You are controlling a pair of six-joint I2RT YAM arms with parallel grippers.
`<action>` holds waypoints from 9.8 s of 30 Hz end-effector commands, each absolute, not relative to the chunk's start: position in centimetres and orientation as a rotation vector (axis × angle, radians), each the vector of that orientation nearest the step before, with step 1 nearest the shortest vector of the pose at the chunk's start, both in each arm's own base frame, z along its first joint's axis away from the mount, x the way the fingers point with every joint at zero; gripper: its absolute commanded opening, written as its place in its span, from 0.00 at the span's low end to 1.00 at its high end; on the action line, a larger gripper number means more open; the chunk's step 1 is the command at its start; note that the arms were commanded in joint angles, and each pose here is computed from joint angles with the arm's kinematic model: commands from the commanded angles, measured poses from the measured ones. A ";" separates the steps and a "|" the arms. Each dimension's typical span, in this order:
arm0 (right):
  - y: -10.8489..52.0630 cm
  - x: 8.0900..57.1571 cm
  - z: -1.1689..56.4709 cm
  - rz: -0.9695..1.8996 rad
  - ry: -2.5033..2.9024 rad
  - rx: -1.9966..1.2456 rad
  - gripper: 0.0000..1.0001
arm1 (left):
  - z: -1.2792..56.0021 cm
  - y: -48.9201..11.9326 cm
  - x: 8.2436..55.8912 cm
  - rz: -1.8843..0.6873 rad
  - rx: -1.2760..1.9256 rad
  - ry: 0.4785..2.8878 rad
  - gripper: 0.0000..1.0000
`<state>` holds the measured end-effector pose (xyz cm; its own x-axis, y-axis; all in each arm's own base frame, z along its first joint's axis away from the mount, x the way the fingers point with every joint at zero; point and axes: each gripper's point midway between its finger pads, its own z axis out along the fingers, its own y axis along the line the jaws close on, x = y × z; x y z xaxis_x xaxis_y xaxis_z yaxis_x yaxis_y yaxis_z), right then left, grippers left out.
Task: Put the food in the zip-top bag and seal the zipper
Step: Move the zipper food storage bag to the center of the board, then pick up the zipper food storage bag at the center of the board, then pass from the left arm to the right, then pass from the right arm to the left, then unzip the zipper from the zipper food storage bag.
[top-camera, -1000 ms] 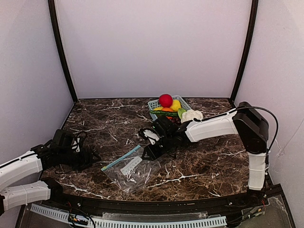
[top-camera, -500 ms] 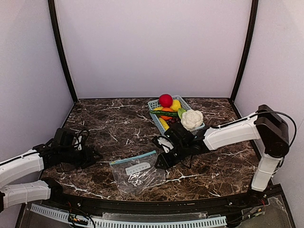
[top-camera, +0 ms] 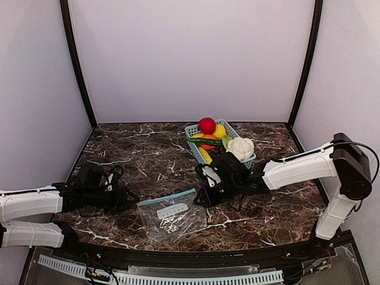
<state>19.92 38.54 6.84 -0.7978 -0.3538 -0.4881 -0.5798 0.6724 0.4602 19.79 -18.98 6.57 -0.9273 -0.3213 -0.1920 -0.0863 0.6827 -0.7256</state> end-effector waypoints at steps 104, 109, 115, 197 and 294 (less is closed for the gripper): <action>39.5 16.3 27.8 1.704 1.738 -1.418 0.47 | 25.7 -36.4 14.4 -1.722 1.450 1.818 0.01; 39.2 15.3 27.5 1.741 1.730 -1.426 0.45 | 25.7 -36.4 14.5 -1.706 1.446 1.812 0.01; 39.0 14.8 27.6 1.761 1.710 -1.422 0.40 | 25.7 -36.5 14.6 -1.713 1.441 1.813 0.01; 38.9 17.2 25.2 1.525 1.869 -1.292 0.00 | 25.5 -36.8 16.2 -1.589 1.366 1.837 0.01; 34.1 21.8 18.8 1.058 2.172 -0.915 0.00 | 25.1 -25.5 32.0 -0.825 0.647 2.041 0.01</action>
